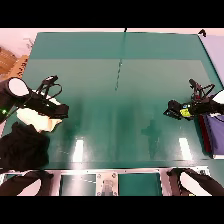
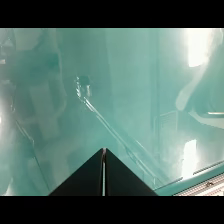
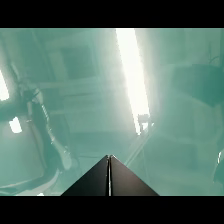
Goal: Fold the shirts.
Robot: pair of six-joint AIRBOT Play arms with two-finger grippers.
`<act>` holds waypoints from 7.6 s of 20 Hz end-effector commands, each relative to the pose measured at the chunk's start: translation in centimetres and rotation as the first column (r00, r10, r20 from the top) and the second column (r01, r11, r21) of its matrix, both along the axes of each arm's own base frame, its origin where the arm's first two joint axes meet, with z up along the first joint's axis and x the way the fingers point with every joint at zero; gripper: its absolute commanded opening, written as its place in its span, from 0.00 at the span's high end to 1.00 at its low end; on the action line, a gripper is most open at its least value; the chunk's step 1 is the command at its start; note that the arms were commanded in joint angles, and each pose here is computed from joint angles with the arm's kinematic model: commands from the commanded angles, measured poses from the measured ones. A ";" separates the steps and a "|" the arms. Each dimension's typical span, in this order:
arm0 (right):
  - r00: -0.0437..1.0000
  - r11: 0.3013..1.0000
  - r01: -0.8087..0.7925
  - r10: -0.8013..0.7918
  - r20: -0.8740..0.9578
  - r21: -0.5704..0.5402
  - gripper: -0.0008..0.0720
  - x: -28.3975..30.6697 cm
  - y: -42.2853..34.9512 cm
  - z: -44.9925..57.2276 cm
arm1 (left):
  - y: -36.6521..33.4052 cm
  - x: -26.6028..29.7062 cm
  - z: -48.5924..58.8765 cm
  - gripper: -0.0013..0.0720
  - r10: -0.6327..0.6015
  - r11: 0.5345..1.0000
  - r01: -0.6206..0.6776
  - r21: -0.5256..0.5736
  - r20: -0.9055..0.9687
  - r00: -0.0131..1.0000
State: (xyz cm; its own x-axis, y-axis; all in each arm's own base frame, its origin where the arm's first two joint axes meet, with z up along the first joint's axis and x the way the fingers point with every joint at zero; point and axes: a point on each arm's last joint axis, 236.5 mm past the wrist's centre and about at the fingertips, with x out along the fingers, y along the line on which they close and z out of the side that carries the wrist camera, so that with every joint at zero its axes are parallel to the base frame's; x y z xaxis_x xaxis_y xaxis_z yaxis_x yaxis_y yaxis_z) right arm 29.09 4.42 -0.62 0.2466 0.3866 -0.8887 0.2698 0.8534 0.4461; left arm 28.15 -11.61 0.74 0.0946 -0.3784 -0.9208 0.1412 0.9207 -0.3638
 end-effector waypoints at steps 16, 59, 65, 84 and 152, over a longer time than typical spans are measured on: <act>1.000 1.000 -0.001 0.001 0.001 0.000 0.97 0.0 0.0 0.0 | -0.1 0.2 0.1 0.95 0.004 1.000 -0.004 -0.005 0.010 1.000; 0.994 0.992 0.060 -0.069 0.081 0.112 0.67 2.4 1.7 1.6 | 18.1 -0.2 -8.7 0.08 0.141 0.797 -0.121 0.591 0.013 0.990; 0.994 0.992 0.063 -0.072 0.086 0.110 0.80 2.5 1.7 1.6 | 18.0 2.0 -8.4 0.95 0.130 0.823 -0.154 0.547 0.084 0.988; 0.991 0.995 0.021 -0.033 0.132 0.097 0.60 3.3 1.4 3.5 | -20.4 3.7 3.3 0.19 -0.344 0.931 0.364 0.014 0.362 0.867; 0.905 0.989 -0.089 0.032 0.423 0.116 0.97 11.9 5.5 5.5 | -6.7 15.8 2.0 0.95 -0.138 0.973 0.162 -0.165 0.148 0.979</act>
State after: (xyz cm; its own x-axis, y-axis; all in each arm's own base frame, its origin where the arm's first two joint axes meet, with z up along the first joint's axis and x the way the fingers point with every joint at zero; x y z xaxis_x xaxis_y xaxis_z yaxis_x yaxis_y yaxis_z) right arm 39.64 8.54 13.85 0.6679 0.5075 -0.5443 -0.1209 0.7957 0.5936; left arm 44.20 -18.41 11.08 0.2979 -0.5720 -0.7642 0.4123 0.7991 -0.4375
